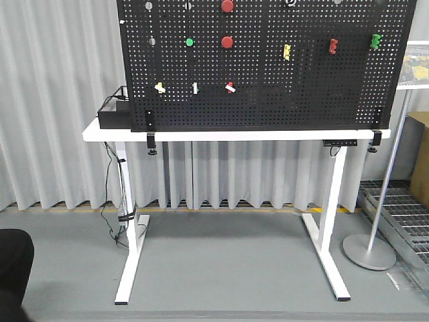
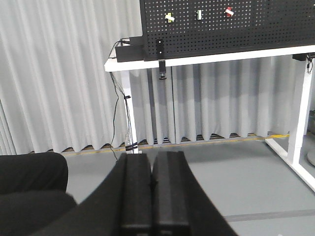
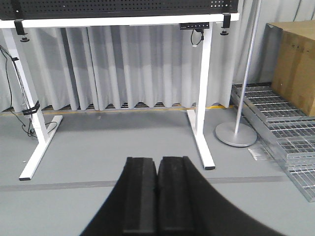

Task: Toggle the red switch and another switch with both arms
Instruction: 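Drive the base forward toward the black pegboard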

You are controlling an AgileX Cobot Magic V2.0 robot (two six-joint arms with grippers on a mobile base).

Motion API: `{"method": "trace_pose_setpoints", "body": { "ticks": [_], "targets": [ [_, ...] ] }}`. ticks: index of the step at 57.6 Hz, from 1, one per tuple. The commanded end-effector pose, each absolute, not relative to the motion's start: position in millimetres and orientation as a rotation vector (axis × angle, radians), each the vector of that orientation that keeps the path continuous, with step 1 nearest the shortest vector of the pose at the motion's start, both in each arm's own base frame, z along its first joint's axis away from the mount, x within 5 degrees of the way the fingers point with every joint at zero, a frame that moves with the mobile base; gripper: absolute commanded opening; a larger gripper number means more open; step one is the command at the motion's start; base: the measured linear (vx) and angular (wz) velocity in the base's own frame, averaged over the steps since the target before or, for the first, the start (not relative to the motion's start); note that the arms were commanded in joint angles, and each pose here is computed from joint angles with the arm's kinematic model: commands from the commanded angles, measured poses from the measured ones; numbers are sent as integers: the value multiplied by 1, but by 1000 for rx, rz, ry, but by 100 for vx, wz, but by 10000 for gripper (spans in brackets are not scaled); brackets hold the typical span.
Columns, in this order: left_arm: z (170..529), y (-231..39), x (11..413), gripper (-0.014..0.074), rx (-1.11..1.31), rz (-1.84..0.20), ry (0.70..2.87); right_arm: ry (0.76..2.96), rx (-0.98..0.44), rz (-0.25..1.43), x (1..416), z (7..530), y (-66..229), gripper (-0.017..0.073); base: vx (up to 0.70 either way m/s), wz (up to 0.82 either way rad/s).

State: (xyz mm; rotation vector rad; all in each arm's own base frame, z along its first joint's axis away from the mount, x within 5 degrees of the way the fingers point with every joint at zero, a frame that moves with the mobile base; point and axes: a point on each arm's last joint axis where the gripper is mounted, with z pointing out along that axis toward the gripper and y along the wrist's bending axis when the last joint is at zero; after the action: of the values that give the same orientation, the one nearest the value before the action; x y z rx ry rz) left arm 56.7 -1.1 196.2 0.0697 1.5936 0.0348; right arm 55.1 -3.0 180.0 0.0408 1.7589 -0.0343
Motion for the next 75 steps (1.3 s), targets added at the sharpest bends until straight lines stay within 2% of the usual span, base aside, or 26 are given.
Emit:
{"method": "trace_pose_setpoints", "body": {
  "ticks": [1,50,75],
  "targets": [
    [198,-2,56,2,56,16,1509,1667,27,-48,56,186,-3,-6,0,0],
    [198,-2,56,2,56,16,1509,1667,27,-48,56,186,-3,-6,1,0],
    [198,-2,56,2,56,16,1509,1667,27,-48,56,186,-3,-6,14,-4]
  ]
}}
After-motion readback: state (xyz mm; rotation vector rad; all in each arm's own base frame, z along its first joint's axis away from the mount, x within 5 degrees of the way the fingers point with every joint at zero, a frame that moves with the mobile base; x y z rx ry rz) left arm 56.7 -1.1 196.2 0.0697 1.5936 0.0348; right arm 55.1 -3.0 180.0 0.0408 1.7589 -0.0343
